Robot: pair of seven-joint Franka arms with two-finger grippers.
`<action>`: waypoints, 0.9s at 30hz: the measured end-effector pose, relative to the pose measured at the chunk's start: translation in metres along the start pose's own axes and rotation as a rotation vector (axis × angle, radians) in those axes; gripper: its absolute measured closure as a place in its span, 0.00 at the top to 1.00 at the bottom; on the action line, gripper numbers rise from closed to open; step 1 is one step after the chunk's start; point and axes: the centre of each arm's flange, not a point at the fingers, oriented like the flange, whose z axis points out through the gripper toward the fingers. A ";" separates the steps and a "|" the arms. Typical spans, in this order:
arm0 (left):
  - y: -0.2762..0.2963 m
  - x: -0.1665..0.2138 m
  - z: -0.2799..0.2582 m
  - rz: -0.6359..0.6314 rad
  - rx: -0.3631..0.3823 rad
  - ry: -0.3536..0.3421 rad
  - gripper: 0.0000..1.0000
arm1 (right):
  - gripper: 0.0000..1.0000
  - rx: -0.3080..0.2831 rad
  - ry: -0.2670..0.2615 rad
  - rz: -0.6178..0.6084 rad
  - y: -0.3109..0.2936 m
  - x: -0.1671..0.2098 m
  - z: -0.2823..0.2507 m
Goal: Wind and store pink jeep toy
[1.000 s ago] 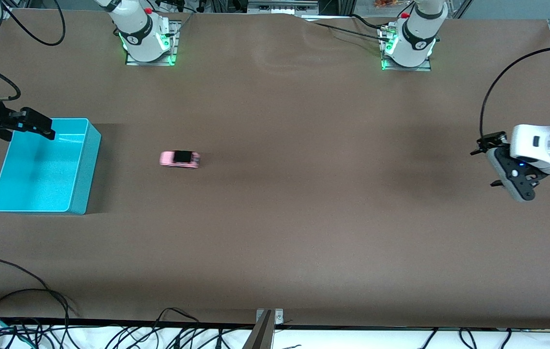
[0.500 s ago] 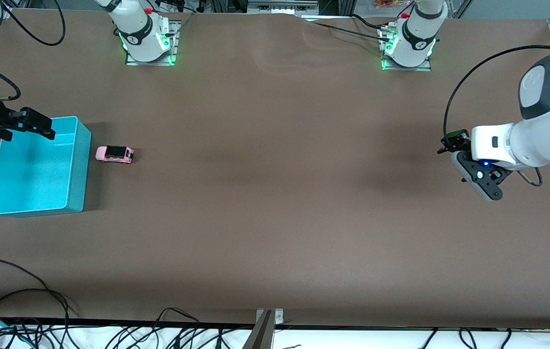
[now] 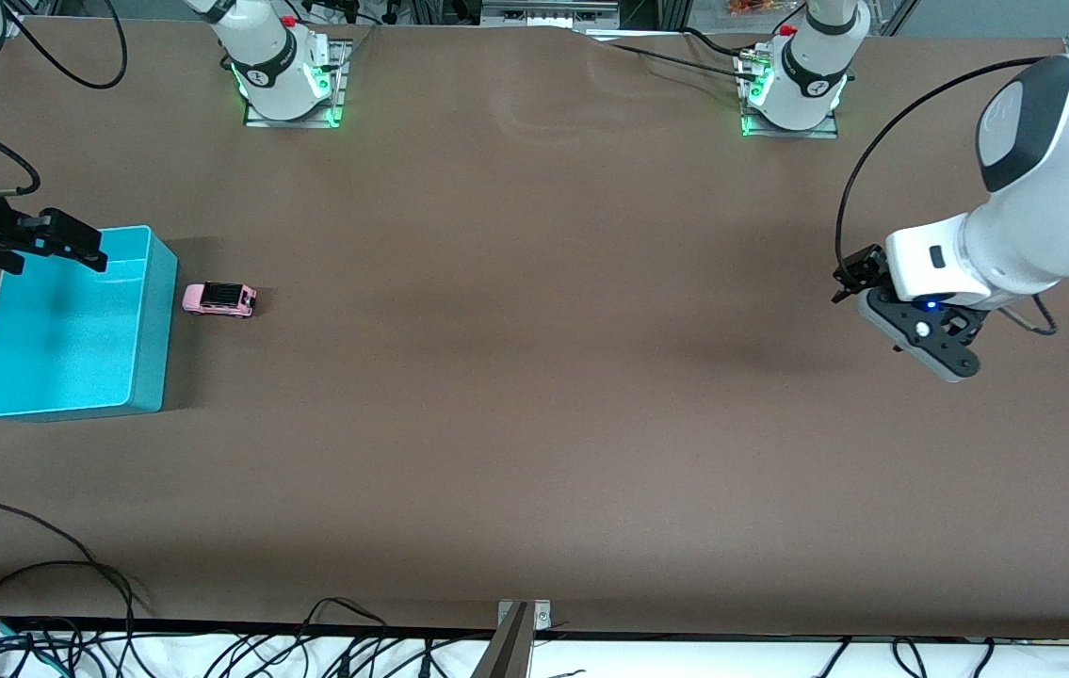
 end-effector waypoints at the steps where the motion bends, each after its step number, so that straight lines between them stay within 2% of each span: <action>1: -0.001 -0.002 -0.005 -0.028 0.009 0.005 1.00 | 1.00 0.000 0.000 0.000 0.000 0.000 0.000; 7: -0.016 -0.024 -0.035 -0.194 0.050 0.040 1.00 | 1.00 0.000 0.000 0.000 0.000 0.000 0.000; 15: -0.065 -0.072 -0.063 -0.354 0.066 0.081 1.00 | 1.00 0.000 0.000 0.000 0.000 0.000 0.000; 20: -0.081 -0.089 -0.069 -0.397 0.080 0.084 1.00 | 1.00 0.000 0.000 0.000 0.000 0.000 0.000; 27: -0.072 -0.096 -0.068 -0.400 0.071 0.079 1.00 | 1.00 -0.004 -0.002 0.000 0.000 0.000 0.000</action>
